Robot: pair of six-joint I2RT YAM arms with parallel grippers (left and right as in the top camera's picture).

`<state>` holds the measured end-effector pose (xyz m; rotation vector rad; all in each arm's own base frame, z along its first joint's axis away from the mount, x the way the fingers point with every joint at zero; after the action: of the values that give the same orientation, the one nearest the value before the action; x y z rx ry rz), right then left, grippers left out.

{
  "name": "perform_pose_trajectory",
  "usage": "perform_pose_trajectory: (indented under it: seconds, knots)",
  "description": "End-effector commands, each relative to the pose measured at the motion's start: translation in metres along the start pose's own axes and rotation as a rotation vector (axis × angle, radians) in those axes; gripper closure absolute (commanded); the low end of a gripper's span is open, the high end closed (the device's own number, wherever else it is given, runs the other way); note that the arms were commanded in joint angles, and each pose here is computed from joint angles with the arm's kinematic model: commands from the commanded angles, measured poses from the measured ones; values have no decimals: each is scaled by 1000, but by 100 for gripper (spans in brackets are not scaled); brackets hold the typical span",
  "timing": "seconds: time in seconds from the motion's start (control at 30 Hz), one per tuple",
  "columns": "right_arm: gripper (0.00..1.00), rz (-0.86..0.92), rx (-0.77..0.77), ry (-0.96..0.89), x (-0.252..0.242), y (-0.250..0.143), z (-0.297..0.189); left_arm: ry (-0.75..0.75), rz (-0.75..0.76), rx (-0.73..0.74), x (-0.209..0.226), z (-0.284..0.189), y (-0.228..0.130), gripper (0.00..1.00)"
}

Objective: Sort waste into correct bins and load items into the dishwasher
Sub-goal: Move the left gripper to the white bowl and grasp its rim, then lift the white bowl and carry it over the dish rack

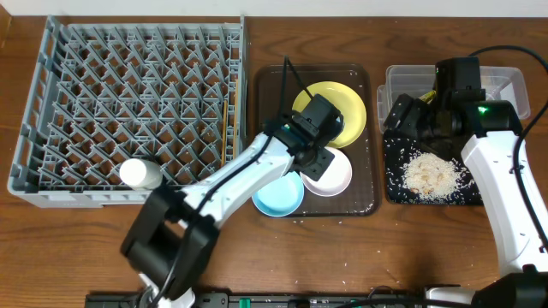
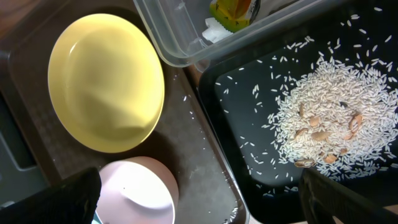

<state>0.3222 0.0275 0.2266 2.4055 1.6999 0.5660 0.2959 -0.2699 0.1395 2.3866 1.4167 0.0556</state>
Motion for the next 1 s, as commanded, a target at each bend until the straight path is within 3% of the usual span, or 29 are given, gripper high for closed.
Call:
perform_pose_trajectory:
  seconds: [0.0, 0.07, 0.3, 0.37, 0.53, 0.77, 0.83, 0.97]
  knots:
    - [1, 12, -14, 7, -1, 1, -6, 50, 41, 58, 10, 34, -9, 49]
    - [1, 12, -12, 7, -2, 0, -6, 51, 40, 80, 11, 45, -12, 53]
    - [1, 13, -4, 3, -2, -1, -6, 54, 20, 128, 14, 65, -19, 80]
    - [1, 13, -4, 3, -2, -1, -6, 53, 18, 118, 13, 65, -17, 92]
    - [1, 13, -4, 3, -2, -1, -6, 48, -20, 90, 10, 47, -7, 92]
    - [1, 13, -4, 3, -2, -1, -6, 58, -34, -124, 3, -40, 19, 93]
    - [1, 13, -4, 3, -2, -1, -6, 144, -41, -189, 12, -68, 20, 93]
    - [1, 13, -4, 3, -2, -1, -6, 487, -90, -343, 48, -133, 15, 93]
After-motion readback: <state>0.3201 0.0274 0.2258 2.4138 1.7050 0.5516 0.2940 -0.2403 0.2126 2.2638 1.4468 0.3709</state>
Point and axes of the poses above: each gripper's point midway between its finger pads, its own z axis out along the fingers, its own x axis along the line the jaws close on, y = z × x, the point moved 7 cm from there along -z, back along the fingers, and after that the axes turned 10 degrees about -z, right-handed, at the moved point
